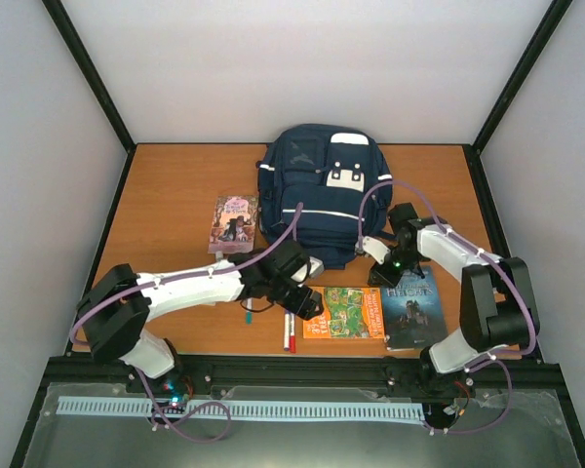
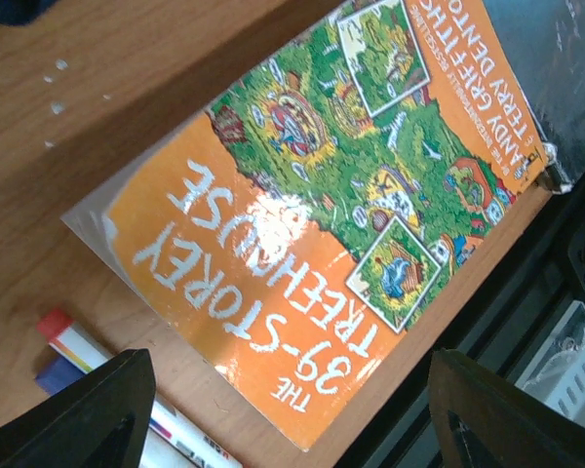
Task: Pack the student bag
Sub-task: Adjust the book at the center of the board, then pick up the book from the center of the board.
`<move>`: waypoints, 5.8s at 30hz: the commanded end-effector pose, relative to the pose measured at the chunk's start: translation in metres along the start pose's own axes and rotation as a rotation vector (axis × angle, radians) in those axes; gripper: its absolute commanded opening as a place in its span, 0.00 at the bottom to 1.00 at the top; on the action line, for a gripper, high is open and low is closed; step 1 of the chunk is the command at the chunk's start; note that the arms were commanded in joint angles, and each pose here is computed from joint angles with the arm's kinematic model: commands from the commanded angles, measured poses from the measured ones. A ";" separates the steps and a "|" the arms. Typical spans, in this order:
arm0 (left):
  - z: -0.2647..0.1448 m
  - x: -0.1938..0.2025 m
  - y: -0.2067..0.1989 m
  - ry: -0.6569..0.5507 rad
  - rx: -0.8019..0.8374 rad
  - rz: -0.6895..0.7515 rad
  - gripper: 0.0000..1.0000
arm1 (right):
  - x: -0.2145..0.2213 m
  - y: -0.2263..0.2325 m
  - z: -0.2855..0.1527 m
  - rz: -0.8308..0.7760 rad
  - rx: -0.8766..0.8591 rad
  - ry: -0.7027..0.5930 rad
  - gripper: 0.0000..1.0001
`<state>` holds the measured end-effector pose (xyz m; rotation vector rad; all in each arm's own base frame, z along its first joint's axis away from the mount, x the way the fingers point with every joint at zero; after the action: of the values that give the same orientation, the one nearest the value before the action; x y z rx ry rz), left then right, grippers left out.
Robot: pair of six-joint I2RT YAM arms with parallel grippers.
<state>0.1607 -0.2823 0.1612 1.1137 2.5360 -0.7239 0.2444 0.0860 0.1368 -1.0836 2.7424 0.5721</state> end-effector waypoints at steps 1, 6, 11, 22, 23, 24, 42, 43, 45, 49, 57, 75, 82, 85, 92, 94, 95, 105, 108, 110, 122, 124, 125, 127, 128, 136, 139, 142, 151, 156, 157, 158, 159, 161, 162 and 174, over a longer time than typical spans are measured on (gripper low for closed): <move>-0.003 0.005 -0.015 -0.008 0.059 0.018 0.79 | 0.009 -0.009 0.018 0.029 0.055 0.077 0.25; 0.019 0.014 -0.036 0.043 0.065 0.060 0.78 | 0.015 -0.018 0.029 0.085 0.057 0.111 0.25; 0.042 0.022 -0.065 0.115 0.102 0.155 0.78 | 0.028 -0.029 0.023 0.135 0.062 0.099 0.26; 0.065 0.038 -0.077 0.183 0.097 0.162 0.80 | 0.068 -0.058 -0.006 0.226 0.116 0.051 0.32; 0.065 0.038 -0.076 0.182 0.086 0.155 0.80 | 0.066 -0.056 -0.009 0.222 0.106 0.035 0.34; 0.064 0.038 -0.075 0.178 0.078 0.142 0.80 | 0.064 -0.054 -0.013 0.219 0.099 0.016 0.35; 0.058 0.056 -0.089 0.181 0.150 0.119 0.77 | -0.003 0.016 -0.016 -0.090 -0.108 -0.101 0.58; 0.059 0.057 -0.087 0.186 0.140 0.111 0.77 | -0.004 0.020 -0.010 -0.100 -0.123 -0.086 0.60; 0.063 0.060 -0.083 0.194 0.110 0.104 0.78 | -0.006 0.025 0.003 -0.113 -0.154 -0.045 0.62; 0.064 0.061 -0.075 0.178 0.032 0.076 0.82 | -0.007 0.030 0.019 -0.126 -0.193 0.000 0.63; 0.061 0.046 -0.065 0.054 -0.129 0.019 0.87 | 0.004 0.024 0.039 -0.081 -0.161 0.081 0.56; 0.068 -0.038 -0.030 -0.278 -0.166 -0.060 0.89 | 0.047 0.020 0.040 -0.053 -0.100 0.233 0.57; 0.078 -0.062 -0.020 -0.308 -0.118 -0.064 0.89 | 0.047 0.034 0.024 -0.069 -0.224 0.173 0.61; 0.075 -0.065 -0.013 -0.326 -0.109 -0.096 0.90 | 0.045 0.034 0.019 -0.064 -0.230 0.160 0.63; 0.042 -0.072 -0.020 -0.327 -0.132 -0.100 0.92 | 0.050 0.018 -0.009 0.003 -0.178 0.111 0.66; 0.027 -0.073 -0.021 -0.330 -0.161 -0.108 0.93 | 0.049 0.014 -0.019 0.018 -0.124 0.086 0.67; 0.020 -0.072 -0.020 -0.330 -0.186 -0.122 0.95 | 0.048 0.011 -0.023 0.023 -0.075 0.080 0.67; 0.014 -0.044 -0.016 -0.281 -0.152 -0.259 1.00 | 0.002 -0.005 -0.046 0.142 0.047 -0.213 0.62; 0.027 -0.032 -0.015 -0.271 -0.082 -0.302 1.00 | -0.004 -0.012 -0.038 0.172 0.058 -0.207 0.58; 0.030 -0.023 -0.012 -0.293 -0.054 -0.330 0.98 | -0.005 -0.012 -0.034 0.173 0.045 -0.205 0.54; 0.039 -0.011 -0.005 -0.260 -0.080 -0.352 0.88 | 0.008 -0.020 -0.003 0.224 0.012 -0.093 0.43; 0.041 -0.011 -0.005 -0.253 -0.087 -0.353 0.87 | 0.007 -0.023 0.001 0.235 0.011 -0.082 0.42; 0.041 -0.011 -0.004 -0.253 -0.088 -0.355 0.87 | 0.007 -0.024 0.002 0.236 0.007 -0.079 0.42; 0.043 -0.010 -0.003 -0.253 -0.095 -0.360 0.87 | 0.007 -0.024 0.004 0.240 -0.004 -0.072 0.42; 0.043 -0.010 -0.003 -0.250 -0.100 -0.362 0.87 | 0.007 -0.025 0.006 0.242 -0.011 -0.067 0.42; 0.054 -0.009 0.002 -0.237 -0.132 -0.392 0.88 | 0.013 -0.037 0.024 0.290 0.024 0.022 0.28; 0.056 -0.012 0.001 -0.239 -0.119 -0.399 0.88 | 0.018 -0.044 0.031 0.314 0.077 0.071 0.24; 0.058 -0.012 0.003 -0.238 -0.111 -0.418 0.91 | 0.023 -0.049 0.035 0.326 0.134 0.101 0.21; 0.076 -0.010 0.009 -0.239 0.039 -0.505 0.92 | 0.033 -0.056 0.044 0.352 0.189 0.170 0.18; 0.080 -0.010 0.010 -0.226 0.033 -0.512 0.91 | 0.037 -0.061 0.048 0.366 0.234 0.203 0.16; 0.081 -0.010 0.010 -0.223 0.036 -0.509 0.91 | 0.038 -0.061 0.049 0.368 0.243 0.208 0.16; 0.082 -0.010 0.010 -0.221 0.040 -0.510 0.91 | 0.039 -0.062 0.049 0.370 0.247 0.212 0.15; 0.084 -0.010 0.010 -0.217 0.043 -0.510 0.91 | 0.040 -0.062 0.050 0.373 0.250 0.217 0.15; 0.085 -0.010 0.009 -0.219 0.065 -0.509 0.91 | 0.040 -0.063 0.051 0.376 0.251 0.223 0.15; 0.087 -0.010 0.009 -0.221 0.073 -0.511 0.90 | 0.041 -0.063 0.052 0.377 0.249 0.228 0.15; 0.079 -0.026 0.000 -0.305 0.151 -0.480 0.86 | 0.045 -0.062 0.060 0.386 0.213 0.261 0.15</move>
<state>0.1813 -0.3368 0.1048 0.3852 2.5472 -1.0623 0.2569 0.0675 0.1018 -0.5962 3.0302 0.6574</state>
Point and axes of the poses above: each gripper's point midway between its finger pads, its own z axis out along the fingers, its own y axis along the line the jaws close on, x = y × z, the point moved 9 cm from there along -z, back along the fingers, and after that the axes turned 14 degrees about z, right-handed, at the moved point
